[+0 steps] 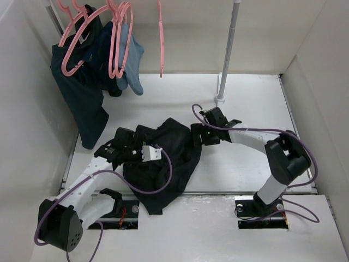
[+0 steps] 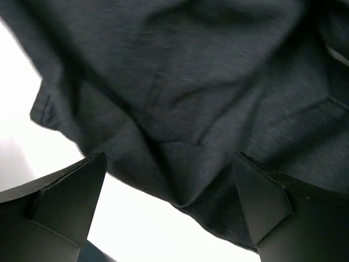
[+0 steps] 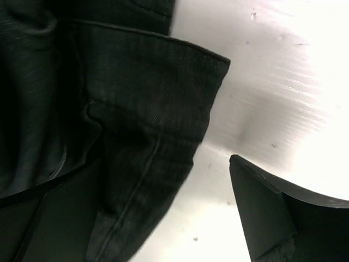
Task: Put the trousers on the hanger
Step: Flatten out the trousers at the center of the board.
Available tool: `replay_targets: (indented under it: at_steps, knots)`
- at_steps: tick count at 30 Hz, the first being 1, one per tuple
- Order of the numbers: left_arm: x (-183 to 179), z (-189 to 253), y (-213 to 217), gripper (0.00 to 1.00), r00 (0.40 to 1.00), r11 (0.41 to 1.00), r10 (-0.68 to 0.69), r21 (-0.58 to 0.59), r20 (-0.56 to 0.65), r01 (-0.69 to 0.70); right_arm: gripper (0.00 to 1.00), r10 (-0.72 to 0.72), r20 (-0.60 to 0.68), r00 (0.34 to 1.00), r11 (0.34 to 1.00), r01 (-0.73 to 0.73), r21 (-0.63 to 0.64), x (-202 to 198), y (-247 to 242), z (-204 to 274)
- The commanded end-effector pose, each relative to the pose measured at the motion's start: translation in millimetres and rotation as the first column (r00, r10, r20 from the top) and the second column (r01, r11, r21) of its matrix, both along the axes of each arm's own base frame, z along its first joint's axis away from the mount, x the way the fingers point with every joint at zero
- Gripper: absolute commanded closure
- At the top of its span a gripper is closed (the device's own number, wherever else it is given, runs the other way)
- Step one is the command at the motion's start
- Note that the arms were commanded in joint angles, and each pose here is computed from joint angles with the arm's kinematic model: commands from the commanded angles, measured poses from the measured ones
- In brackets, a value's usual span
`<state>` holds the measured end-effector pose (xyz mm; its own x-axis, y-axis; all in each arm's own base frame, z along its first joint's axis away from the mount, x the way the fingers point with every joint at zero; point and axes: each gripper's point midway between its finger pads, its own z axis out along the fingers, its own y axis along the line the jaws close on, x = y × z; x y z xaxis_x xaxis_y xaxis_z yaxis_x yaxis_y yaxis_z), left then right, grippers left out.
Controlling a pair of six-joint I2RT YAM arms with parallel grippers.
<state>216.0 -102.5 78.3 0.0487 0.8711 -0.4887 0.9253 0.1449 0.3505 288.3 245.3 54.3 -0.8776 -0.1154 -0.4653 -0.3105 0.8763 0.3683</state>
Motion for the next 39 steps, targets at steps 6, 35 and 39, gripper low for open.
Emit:
replay_targets:
  at_steps: [6,35,39]
  knots:
    - [-22.3,-4.4,7.6,0.00,0.984,0.979,-0.176,0.100,-0.035,0.179,0.55,0.087,-0.131,0.988,0.981,-0.062,0.182,-6.8,32.7,-13.2]
    - [-22.7,-25.0,-110.7,0.00,0.805,0.819,-0.569,-0.026,-0.168,0.574,1.00,-0.716,0.348,0.606,0.667,0.445,0.598,94.0,-108.8,320.7]
    - [-17.1,-35.0,-112.0,0.04,0.795,0.802,-0.590,0.007,-0.142,0.597,1.00,-0.755,0.364,0.545,0.636,0.475,0.609,93.5,-125.0,339.0]
